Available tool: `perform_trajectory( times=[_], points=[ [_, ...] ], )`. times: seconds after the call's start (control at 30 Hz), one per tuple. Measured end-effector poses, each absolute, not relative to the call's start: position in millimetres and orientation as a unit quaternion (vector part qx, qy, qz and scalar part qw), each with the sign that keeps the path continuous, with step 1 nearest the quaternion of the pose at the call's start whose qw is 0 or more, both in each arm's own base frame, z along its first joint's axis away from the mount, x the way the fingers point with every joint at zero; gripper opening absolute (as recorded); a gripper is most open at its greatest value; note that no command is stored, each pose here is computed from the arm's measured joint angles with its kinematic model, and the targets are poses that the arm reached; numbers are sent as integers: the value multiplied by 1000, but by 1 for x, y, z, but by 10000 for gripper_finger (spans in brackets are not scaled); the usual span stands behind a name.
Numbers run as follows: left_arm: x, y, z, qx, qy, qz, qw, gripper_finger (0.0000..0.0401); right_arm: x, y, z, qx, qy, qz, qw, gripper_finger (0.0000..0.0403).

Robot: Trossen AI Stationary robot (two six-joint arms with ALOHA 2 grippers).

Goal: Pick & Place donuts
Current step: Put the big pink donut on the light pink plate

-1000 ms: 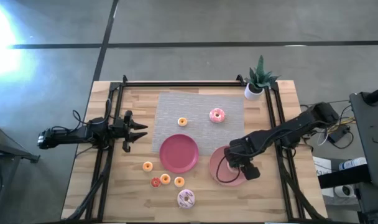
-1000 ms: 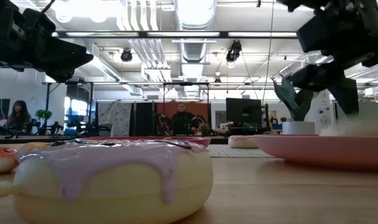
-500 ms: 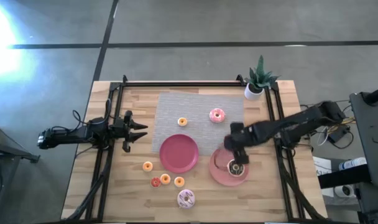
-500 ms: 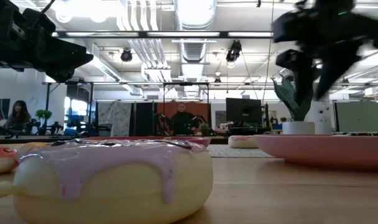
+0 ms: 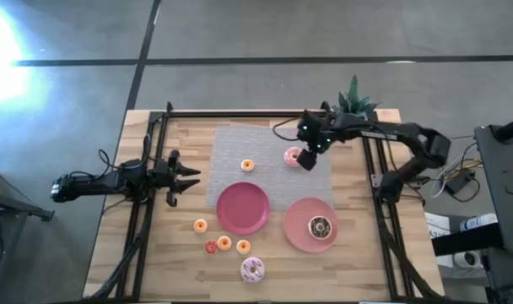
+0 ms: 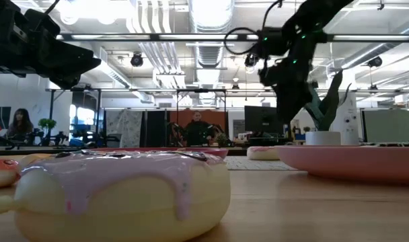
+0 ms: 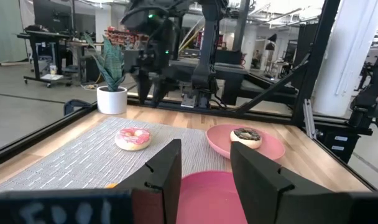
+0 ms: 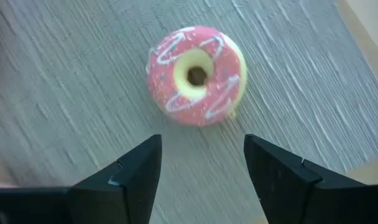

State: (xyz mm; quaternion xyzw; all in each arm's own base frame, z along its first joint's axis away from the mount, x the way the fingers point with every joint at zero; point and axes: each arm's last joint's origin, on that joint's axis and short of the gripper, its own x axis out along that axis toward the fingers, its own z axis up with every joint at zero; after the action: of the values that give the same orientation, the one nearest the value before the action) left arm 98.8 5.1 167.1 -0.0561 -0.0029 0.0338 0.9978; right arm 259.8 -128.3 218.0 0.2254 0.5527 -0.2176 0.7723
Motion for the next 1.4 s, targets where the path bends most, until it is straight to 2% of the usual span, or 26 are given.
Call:
perform_trajectory(
  times=[0.3,0.53,1.03,1.17,1.4],
  points=[
    [99,5,167,-56,-3,34,998,113,299,-157,198,169,594,-224,754,219],
    [99,5,167,-56,-3,34,998,113,305,-168,177,174,631,-203,728,219],
    [99,5,167,-56,-3,34,998,113,313,-174,150,179,643,-191,720,214],
    [99,5,167,-56,-3,34,998,113,316,-174,140,199,649,-170,714,179],
    [99,5,167,-56,-3,34,998,113,315,-173,148,202,642,-161,722,70]
  ],
)
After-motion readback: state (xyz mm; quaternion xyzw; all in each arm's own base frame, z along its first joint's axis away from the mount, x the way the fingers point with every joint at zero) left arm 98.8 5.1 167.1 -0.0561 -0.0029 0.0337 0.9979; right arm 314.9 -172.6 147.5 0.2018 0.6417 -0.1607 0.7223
